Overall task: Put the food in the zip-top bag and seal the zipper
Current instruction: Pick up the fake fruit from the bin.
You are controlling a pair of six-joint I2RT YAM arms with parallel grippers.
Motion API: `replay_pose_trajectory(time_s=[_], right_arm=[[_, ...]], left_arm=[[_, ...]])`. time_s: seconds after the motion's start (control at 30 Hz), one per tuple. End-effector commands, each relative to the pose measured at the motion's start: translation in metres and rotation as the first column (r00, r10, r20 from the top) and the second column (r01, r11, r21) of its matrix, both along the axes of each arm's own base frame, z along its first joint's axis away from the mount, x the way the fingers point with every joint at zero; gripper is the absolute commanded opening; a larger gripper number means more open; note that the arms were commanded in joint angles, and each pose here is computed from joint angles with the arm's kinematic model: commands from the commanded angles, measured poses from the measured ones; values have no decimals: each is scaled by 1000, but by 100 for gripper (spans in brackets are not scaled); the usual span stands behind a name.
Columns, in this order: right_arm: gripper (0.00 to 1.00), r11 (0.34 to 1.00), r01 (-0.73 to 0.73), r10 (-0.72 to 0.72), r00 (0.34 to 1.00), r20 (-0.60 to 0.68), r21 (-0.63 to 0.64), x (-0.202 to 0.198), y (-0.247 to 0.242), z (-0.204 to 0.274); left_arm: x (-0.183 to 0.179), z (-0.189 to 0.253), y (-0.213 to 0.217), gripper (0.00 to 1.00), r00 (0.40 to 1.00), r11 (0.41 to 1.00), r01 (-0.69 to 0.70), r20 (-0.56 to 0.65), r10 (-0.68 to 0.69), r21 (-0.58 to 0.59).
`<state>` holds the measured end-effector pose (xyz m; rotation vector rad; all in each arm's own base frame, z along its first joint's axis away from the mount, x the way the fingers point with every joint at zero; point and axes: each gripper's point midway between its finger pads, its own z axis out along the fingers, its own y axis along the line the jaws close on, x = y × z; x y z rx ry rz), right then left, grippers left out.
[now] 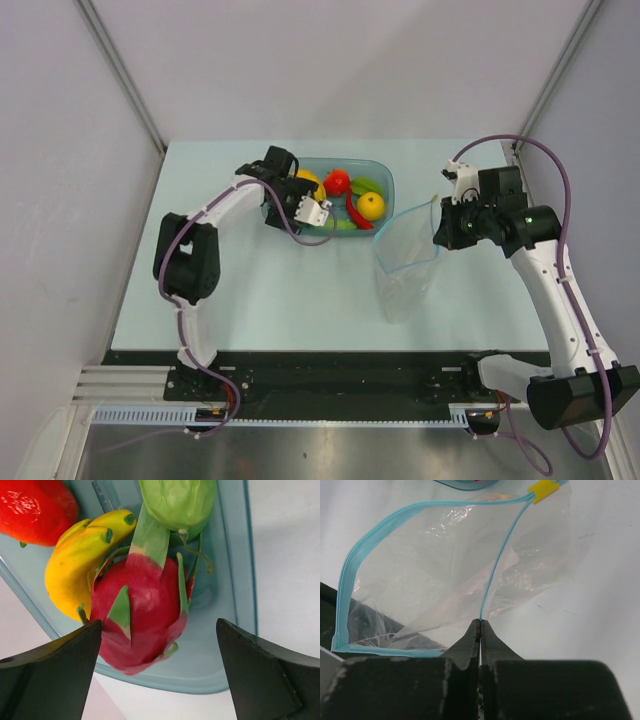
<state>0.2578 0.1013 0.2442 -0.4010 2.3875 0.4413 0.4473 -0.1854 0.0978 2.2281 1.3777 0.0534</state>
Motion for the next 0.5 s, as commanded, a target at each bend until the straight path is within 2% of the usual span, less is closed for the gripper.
replay_pose_trajectory(time_s=[0.0,0.23,0.37,0.47], right_arm=[[0,1000,-19,18,998,61,13,8,4,18],[0,1000,-23,22,998,65,10,12,5,19],[0,1000,-25,25,998,61,8,12,5,19],[0,1000,-25,25,998,65,7,14,5,19]], left_arm=[[25,3,-9,100,991,993,86,98,-94,81],[40,-28,-8,99,994,981,87,55,-97,173],[47,-35,-12,98,990,980,99,85,-115,171],[45,-35,-13,90,990,977,107,73,-122,183]])
